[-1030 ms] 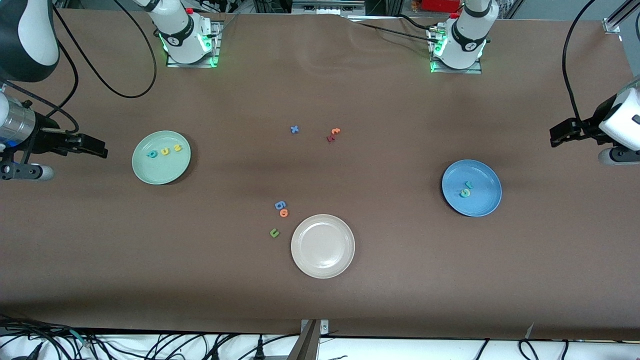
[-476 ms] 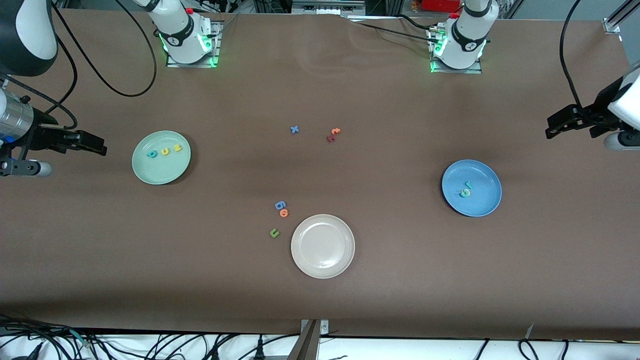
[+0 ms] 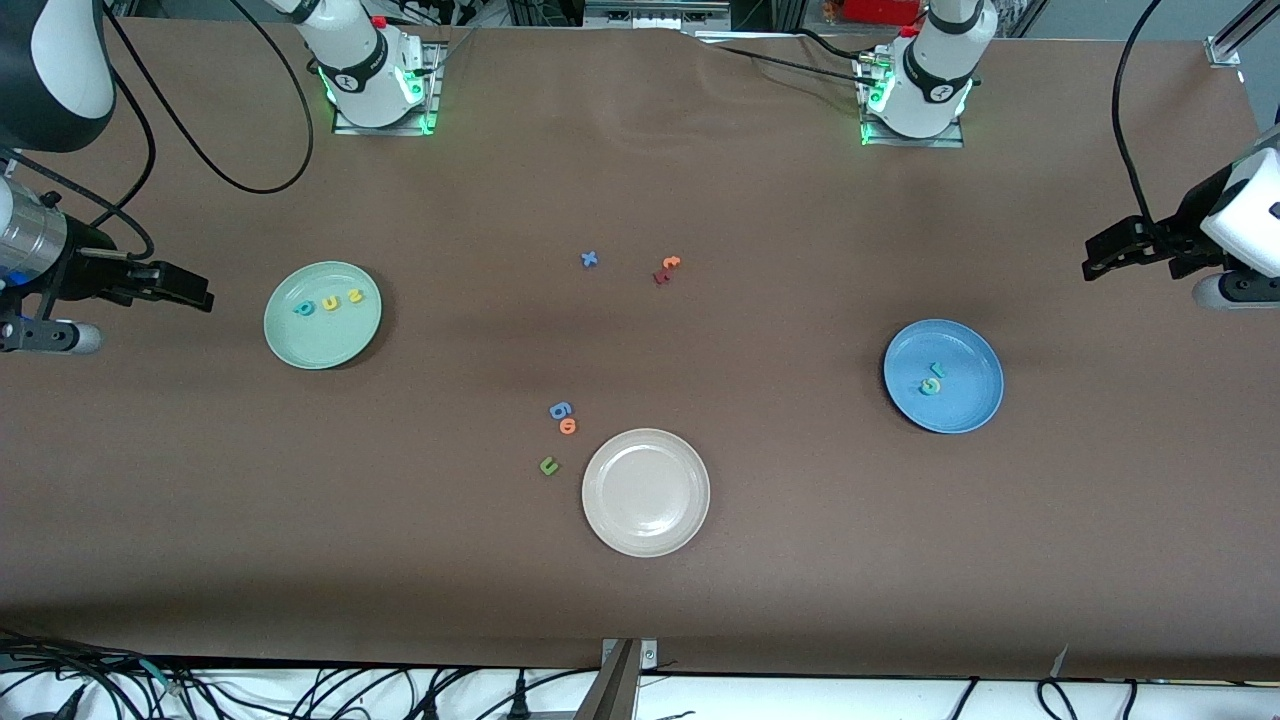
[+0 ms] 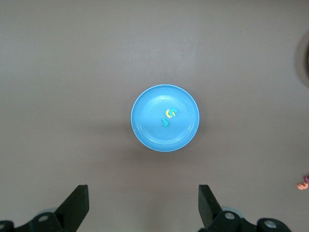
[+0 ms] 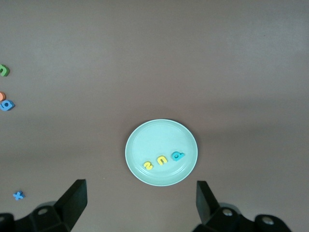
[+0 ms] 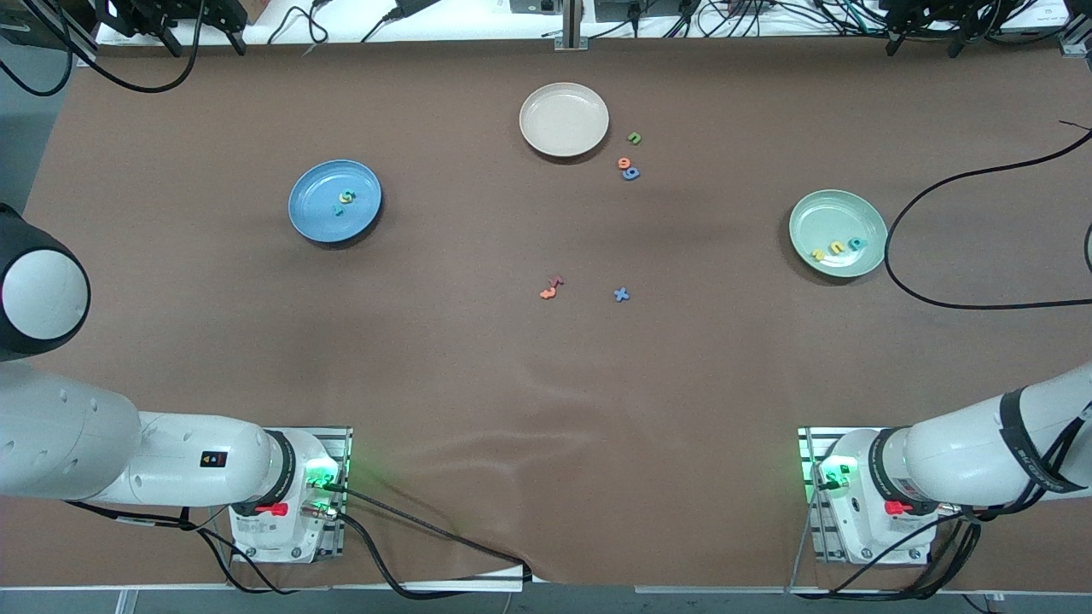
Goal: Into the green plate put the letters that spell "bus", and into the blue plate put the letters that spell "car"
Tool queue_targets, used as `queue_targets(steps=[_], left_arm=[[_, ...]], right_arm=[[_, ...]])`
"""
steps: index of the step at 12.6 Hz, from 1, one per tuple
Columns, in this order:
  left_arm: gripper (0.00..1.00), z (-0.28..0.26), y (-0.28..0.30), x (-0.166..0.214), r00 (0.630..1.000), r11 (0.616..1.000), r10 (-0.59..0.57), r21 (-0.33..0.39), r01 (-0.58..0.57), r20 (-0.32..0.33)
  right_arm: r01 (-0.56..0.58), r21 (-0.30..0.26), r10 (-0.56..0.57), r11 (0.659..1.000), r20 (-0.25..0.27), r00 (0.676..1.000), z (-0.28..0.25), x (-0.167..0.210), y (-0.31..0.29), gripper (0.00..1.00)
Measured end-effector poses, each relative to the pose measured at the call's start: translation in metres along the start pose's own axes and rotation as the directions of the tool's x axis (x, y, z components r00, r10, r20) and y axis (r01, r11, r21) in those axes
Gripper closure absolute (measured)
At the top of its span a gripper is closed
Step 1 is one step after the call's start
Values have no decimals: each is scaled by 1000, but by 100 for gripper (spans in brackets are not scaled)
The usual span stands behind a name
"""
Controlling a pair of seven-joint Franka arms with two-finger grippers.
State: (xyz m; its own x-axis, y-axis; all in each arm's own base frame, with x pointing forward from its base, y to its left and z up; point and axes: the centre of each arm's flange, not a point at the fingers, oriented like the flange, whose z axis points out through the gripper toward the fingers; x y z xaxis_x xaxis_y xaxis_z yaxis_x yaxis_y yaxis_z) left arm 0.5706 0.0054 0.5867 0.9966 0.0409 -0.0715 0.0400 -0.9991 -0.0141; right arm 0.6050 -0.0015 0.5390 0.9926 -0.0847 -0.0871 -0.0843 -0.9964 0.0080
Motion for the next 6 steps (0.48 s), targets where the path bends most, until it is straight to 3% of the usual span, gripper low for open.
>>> queue_targets(steps=[6], left_arm=[[0, 0, 1, 0, 1000, 1000, 2, 0, -2, 1]], right_arm=[[-6, 0, 6, 1000, 2, 1000, 0, 0, -1, 0]])
